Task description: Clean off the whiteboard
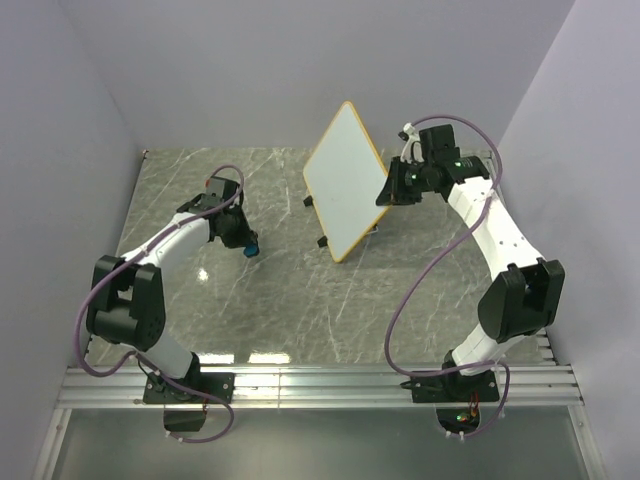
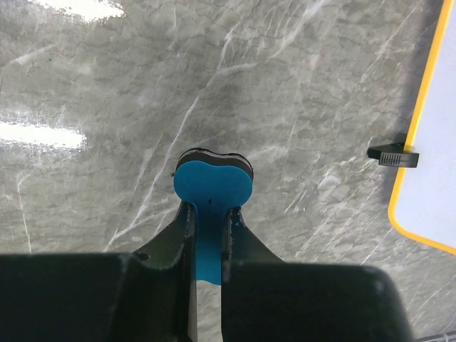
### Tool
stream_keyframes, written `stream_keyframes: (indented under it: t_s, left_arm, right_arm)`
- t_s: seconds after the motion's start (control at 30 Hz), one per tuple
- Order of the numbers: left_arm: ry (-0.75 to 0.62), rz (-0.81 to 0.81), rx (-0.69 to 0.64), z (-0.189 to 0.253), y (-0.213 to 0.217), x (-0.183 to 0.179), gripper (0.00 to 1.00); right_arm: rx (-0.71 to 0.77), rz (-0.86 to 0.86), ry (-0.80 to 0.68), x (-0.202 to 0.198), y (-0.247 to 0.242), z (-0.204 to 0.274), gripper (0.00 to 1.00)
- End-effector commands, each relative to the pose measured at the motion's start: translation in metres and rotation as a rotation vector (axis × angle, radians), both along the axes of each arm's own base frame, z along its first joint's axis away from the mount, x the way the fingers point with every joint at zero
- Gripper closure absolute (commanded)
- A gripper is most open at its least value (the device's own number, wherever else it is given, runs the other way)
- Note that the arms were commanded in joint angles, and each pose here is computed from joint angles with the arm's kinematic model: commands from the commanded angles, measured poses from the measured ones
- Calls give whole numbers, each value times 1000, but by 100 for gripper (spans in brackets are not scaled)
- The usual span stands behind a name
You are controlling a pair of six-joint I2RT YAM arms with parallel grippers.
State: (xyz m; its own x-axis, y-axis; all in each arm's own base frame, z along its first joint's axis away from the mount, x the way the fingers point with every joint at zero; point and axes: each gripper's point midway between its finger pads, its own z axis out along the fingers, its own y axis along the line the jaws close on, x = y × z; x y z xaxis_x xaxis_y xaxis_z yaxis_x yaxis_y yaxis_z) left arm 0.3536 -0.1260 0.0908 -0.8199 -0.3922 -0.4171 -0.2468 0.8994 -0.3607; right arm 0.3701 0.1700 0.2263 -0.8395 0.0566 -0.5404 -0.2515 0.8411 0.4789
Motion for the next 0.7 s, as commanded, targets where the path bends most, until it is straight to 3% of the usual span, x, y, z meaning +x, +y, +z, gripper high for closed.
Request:
stream_keyframes:
  t_s: [0.0, 0.13, 0.17, 0.2, 0.23, 0.3, 0.33, 0.4, 0.43, 0.67]
  left_arm:
    - [-33, -3, -4, 9, -2, 11, 100]
    - [-28, -3, 7, 8, 0, 12, 100]
    - [-22, -1, 14, 5, 1, 11, 100]
    - [-17, -1, 18, 4, 2, 11, 100]
    - [-14, -2, 22, 3, 2, 12, 100]
    - [0, 4, 42, -2, 5, 13, 100]
    - [6, 3, 52, -4, 6, 12, 100]
    - [26, 2, 74, -10, 9, 11, 100]
    - [28, 15, 100, -11, 14, 13, 100]
    - [98, 14, 211, -49, 30, 15, 100]
  right_arm:
    - [8, 16, -89, 10, 3, 9, 100]
    - [-10, -23, -62, 9, -2, 3, 99]
    - [-16, -33, -55, 7, -5, 1, 92]
    - [-18, -38, -55, 5, -6, 1, 83]
    - [-23, -45, -56, 3, -7, 1, 61]
    - [-46, -77, -61, 3, -14, 1, 43]
    - [-52, -88, -66, 1, -17, 2, 28]
    - [-73, -123, -70, 0, -26, 4, 15]
    - [-79, -140, -74, -3, -29, 7, 1]
    - [-128, -272, -171, -10, -59, 41, 0]
